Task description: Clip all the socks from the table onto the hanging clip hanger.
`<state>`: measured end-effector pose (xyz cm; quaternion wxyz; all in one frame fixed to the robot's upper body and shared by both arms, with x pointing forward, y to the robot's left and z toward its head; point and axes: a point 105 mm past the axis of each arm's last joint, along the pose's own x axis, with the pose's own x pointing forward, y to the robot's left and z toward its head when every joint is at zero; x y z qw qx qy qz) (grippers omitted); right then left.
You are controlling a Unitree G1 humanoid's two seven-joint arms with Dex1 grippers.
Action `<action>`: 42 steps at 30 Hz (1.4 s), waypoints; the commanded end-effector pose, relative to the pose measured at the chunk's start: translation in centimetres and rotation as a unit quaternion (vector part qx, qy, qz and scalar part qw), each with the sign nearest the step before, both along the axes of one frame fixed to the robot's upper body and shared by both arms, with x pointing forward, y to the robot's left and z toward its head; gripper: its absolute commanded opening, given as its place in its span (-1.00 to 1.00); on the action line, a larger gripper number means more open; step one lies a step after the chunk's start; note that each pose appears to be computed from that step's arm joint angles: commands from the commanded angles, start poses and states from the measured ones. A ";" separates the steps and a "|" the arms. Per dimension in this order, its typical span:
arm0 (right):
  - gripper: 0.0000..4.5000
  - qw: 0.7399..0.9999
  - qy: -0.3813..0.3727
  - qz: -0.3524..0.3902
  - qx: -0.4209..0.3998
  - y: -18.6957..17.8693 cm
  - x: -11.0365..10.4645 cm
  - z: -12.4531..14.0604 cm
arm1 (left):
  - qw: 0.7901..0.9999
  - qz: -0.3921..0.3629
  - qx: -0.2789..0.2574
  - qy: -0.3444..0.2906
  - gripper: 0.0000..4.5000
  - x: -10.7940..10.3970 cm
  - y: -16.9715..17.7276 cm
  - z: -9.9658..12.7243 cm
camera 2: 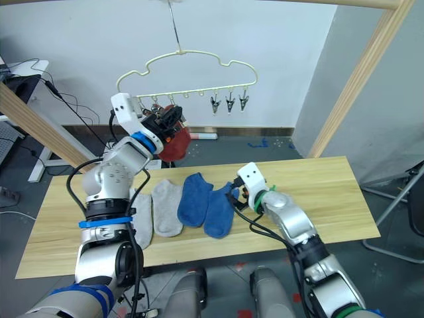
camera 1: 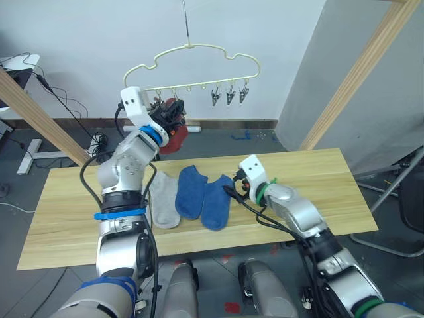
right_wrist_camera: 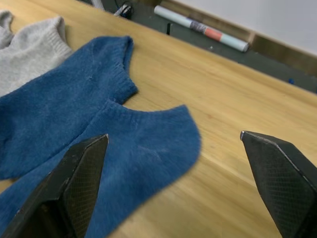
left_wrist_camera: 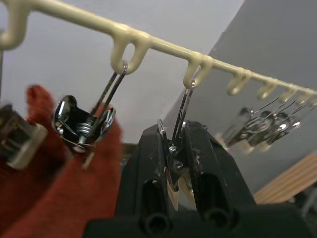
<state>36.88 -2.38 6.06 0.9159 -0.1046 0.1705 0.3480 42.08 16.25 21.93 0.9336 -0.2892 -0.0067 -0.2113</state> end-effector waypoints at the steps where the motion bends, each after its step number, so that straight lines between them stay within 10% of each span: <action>1: 1.00 1.000 0.014 0.017 -0.017 1.7 0.7 -1.7 | 0.999 -0.027 -0.038 0.021 -0.89 -0.9 0.2 0.7; 10: 0.76 0.995 0.064 0.034 -0.064 1.8 0.1 -6.3 | 0.998 -0.034 -0.042 0.030 -0.89 -1.9 0.0 0.9; 21: -0.95 0.997 0.043 0.049 -0.050 1.1 -0.2 -6.0 | 0.998 -0.034 -0.040 0.032 -0.89 -2.1 -0.4 0.5; 34: -0.98 0.977 0.032 0.076 0.198 -0.7 -3.0 7.7 | 0.975 -0.174 -0.121 0.064 -0.89 -4.1 -2.8 0.4; 42: -0.98 0.943 0.090 0.117 0.299 -0.9 -5.2 11.6 | 0.962 -0.220 -0.149 0.062 -0.89 -5.0 -3.6 1.2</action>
